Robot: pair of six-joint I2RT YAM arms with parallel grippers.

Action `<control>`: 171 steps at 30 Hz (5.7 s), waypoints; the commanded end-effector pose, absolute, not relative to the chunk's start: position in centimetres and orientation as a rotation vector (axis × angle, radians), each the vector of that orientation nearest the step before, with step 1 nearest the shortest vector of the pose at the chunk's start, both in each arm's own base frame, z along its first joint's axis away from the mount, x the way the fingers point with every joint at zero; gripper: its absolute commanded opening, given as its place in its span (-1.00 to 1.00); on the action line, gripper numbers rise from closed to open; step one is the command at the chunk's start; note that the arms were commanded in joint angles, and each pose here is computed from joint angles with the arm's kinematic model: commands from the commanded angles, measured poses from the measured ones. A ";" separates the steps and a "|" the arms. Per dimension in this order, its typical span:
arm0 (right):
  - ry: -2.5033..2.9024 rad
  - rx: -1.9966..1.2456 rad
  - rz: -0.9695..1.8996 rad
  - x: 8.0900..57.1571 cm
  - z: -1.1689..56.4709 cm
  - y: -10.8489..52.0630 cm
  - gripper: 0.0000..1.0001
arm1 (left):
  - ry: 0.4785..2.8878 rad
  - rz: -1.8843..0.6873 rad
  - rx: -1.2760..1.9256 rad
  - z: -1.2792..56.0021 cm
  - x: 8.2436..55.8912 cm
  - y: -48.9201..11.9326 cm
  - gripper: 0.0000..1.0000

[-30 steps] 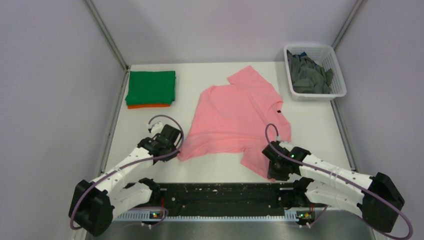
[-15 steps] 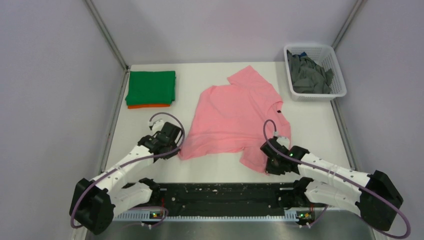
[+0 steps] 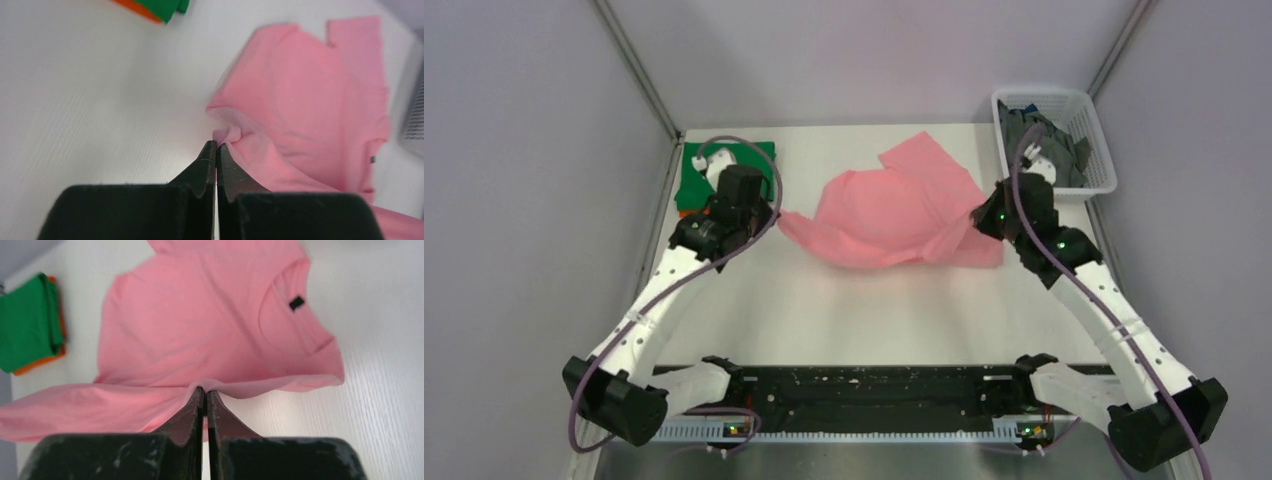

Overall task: Fold and stack the t-shirts
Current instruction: Flatten out the tshirt

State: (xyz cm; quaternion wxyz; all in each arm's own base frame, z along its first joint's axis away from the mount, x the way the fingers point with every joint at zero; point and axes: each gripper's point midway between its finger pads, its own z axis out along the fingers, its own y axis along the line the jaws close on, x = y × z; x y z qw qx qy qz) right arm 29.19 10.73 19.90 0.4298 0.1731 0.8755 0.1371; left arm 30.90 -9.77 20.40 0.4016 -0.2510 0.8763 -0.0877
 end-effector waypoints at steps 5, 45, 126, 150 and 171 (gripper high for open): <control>1.702 0.366 0.356 28.6 40.3 6.7 -1.00 | 1.724 -0.363 -0.598 39.5 27.9 -5.8 -1.00; 1.547 0.305 0.090 35.2 40.9 5.1 -1.00 | 1.711 -0.174 -0.680 34.2 32.2 -4.3 -1.00; 1.977 0.248 0.731 56.8 10.7 20.0 0.95 | 2.717 -0.318 -0.514 2.7 32.4 -13.2 0.97; 2.056 0.076 0.556 52.6 15.3 18.4 0.97 | 2.684 -0.326 -0.505 4.2 31.7 -12.8 0.97; 2.275 0.095 0.531 49.6 6.0 20.9 0.97 | 2.697 -0.314 -0.494 3.8 31.6 -12.8 0.98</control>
